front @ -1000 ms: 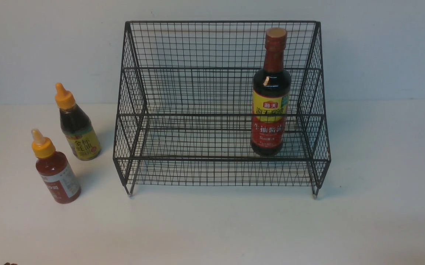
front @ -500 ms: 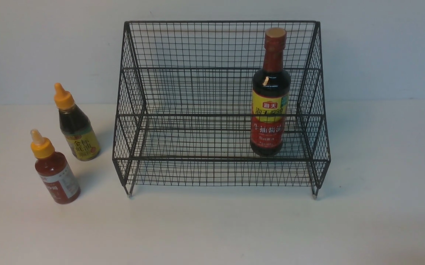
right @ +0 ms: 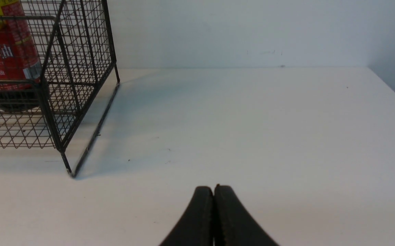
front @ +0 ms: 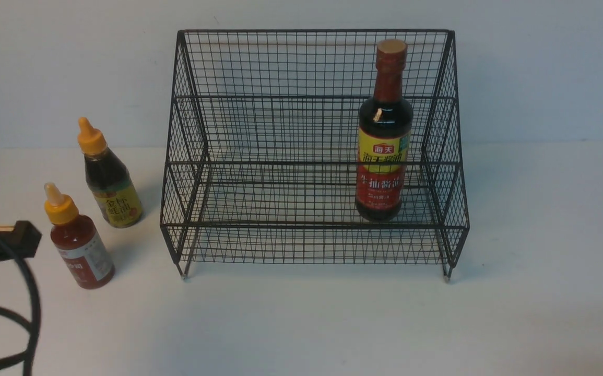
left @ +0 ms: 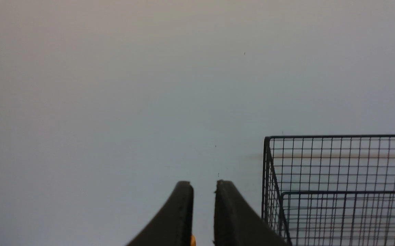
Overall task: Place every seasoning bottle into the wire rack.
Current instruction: Use the left arm to grab the condiment bottle closest to it, then use the left arm to put the condiment bottle back on the shelf, then use the left arm to grab the condiment bottle closest to it
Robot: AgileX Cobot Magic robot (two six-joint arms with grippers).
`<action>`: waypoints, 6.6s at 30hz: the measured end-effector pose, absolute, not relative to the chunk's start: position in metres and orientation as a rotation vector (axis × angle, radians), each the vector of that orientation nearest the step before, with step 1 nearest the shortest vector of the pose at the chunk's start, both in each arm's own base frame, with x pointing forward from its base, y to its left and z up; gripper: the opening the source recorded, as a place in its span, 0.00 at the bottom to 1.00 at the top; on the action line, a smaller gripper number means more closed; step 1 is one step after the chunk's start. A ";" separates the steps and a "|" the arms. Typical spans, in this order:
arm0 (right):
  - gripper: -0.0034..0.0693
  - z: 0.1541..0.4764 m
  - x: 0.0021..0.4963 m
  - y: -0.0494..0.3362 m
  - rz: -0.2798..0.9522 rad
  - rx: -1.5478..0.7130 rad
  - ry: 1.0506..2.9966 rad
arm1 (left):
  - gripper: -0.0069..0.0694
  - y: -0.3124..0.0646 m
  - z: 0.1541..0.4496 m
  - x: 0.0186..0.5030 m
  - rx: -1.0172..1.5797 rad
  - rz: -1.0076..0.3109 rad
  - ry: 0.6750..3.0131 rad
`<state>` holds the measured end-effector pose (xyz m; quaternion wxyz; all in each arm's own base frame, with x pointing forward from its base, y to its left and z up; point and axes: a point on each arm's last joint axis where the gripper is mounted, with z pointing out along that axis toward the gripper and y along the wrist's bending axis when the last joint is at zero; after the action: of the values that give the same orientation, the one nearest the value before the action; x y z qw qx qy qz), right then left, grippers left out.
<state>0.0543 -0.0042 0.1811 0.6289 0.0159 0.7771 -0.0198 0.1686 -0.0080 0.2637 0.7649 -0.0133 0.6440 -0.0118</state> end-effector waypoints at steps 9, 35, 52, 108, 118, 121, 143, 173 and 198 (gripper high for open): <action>0.03 0.181 0.054 -0.004 -0.045 0.036 1.780 | 0.59 -0.004 0.228 0.205 -0.107 0.040 1.457; 0.03 0.181 0.054 -0.004 -0.045 0.036 1.780 | 0.72 0.002 0.185 0.256 -0.262 0.099 1.598; 0.03 0.181 0.054 -0.004 -0.045 0.036 1.780 | 0.51 0.003 0.153 0.273 -0.275 0.145 1.682; 0.03 0.181 0.054 -0.004 -0.051 0.030 1.781 | 0.43 -0.133 0.257 0.293 0.340 -0.315 1.701; 0.03 0.181 0.054 -0.004 -0.051 0.030 1.781 | 0.43 -0.137 0.227 0.304 0.349 -0.302 1.792; 0.03 0.181 0.054 -0.004 -0.051 0.030 1.781 | 0.43 -0.138 0.218 0.306 0.350 -0.298 1.819; 0.03 0.181 0.054 -0.004 -0.051 0.030 1.781 | 0.53 -0.069 0.321 0.265 0.116 -0.228 1.683; 0.03 0.181 0.054 -0.004 -0.051 0.030 1.781 | 0.71 0.014 0.257 0.325 -0.070 0.065 1.737; 0.03 0.181 0.054 -0.004 -0.049 0.032 1.780 | 0.73 0.015 0.199 0.369 -0.069 0.064 1.876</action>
<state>0.0543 -0.0042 0.1811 0.6289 0.0141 0.7770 -0.0215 0.3692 0.0152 0.1992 0.5903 -0.0296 0.8061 0.0277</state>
